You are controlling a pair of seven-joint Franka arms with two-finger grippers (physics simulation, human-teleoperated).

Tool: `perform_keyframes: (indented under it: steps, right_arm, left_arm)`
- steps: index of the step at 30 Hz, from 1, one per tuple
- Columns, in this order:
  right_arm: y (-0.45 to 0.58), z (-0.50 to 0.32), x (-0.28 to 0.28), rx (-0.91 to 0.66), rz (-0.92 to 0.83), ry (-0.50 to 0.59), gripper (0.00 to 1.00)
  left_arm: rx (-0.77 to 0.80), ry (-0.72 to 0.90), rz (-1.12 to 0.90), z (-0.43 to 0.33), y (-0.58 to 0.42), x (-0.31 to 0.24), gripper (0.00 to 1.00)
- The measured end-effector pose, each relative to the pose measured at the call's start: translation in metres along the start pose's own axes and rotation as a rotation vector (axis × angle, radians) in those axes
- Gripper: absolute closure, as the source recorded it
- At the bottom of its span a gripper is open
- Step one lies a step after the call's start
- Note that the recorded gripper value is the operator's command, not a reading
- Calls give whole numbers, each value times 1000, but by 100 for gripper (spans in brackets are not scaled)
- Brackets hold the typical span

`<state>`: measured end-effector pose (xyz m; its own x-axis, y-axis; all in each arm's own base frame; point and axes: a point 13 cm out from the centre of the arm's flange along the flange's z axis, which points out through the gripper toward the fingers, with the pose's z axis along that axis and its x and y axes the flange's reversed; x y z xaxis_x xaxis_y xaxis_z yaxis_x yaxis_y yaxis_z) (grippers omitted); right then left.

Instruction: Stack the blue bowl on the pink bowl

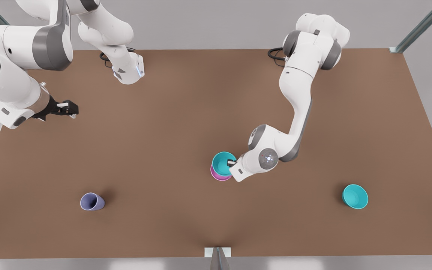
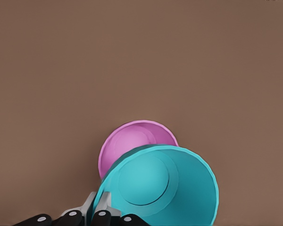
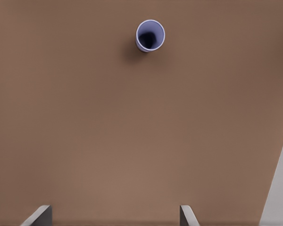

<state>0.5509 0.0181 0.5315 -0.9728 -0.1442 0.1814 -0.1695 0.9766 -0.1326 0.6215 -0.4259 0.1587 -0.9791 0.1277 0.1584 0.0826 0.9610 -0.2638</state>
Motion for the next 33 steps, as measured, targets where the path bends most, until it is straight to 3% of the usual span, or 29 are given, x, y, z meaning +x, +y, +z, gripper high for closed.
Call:
perform_keyframes:
  steps: [21, 22, 27, 30, 33]
  right_arm:
    - [1, 4, -1, -3, -23, 13, 0]
    - [1, 5, -1, -3, -23, 13, 0]
    - [1, 5, -1, -3, -25, 13, 0]
    - [1, 4, 0, -3, -26, 11, 0]
    - [1, 3, 0, -3, -27, 10, 0]
  left_arm:
    - [-1, -5, -180, 28, 2, -5, 79]
    - [0, -4, -183, 29, 0, -4, 0]
    - [23, -2, -195, 17, 2, -1, 0]
    - [-84, -142, -269, -166, 110, -13, 0]
    - [-187, -205, -249, -315, 152, 30, 0]
